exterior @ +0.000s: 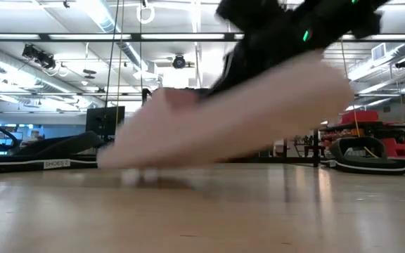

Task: Pick and place slides into the shelf
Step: Put the pink slide on the shelf

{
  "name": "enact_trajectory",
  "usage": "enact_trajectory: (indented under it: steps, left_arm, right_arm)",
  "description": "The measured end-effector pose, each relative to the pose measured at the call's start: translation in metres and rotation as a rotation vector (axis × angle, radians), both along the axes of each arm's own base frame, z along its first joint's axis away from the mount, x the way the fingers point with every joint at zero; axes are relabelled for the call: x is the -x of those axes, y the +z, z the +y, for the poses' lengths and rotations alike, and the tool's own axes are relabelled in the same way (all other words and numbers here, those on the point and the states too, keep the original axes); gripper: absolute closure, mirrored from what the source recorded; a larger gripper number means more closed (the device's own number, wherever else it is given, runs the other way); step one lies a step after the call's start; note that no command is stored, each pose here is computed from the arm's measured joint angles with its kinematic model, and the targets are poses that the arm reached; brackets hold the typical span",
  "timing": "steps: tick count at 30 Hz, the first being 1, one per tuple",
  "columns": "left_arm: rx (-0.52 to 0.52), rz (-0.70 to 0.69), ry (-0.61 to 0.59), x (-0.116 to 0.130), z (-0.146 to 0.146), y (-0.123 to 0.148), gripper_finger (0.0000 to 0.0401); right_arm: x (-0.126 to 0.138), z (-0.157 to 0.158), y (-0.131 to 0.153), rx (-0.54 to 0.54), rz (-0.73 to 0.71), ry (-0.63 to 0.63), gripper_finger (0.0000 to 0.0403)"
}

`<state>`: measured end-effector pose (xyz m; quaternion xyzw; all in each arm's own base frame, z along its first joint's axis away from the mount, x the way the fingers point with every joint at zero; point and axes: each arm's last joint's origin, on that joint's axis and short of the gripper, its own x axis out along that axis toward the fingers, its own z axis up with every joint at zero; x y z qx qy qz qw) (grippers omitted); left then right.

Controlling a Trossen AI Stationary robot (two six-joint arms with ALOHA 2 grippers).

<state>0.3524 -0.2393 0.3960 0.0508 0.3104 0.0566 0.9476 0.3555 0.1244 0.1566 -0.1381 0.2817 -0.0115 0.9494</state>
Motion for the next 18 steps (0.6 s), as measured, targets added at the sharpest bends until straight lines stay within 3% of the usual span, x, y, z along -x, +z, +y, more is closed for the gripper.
enact_trajectory:
  steps: [5, 8, 12, 18]
  left_arm:
    - [0.039, -0.006, 0.014, 0.004, -0.005, 0.000, 0.0387]
    - [0.040, -0.007, 0.009, 0.005, -0.007, 0.000, 0.0392]
    - [0.039, -0.007, 0.009, 0.004, -0.007, 0.000, 0.0393]
    - [0.043, -0.010, 0.011, 0.004, -0.007, 0.000, 0.0381]
  right_arm:
    - [0.027, 0.012, 0.042, 0.089, -0.047, -0.090, 0.0395]
    - [0.049, 0.006, 0.073, 0.118, -0.081, -0.219, 0.0394]
    - [0.080, -0.015, 0.113, 0.149, -0.156, -0.405, 0.0395]
    - [0.122, -0.063, 0.157, 0.280, -0.251, -0.722, 0.0395]
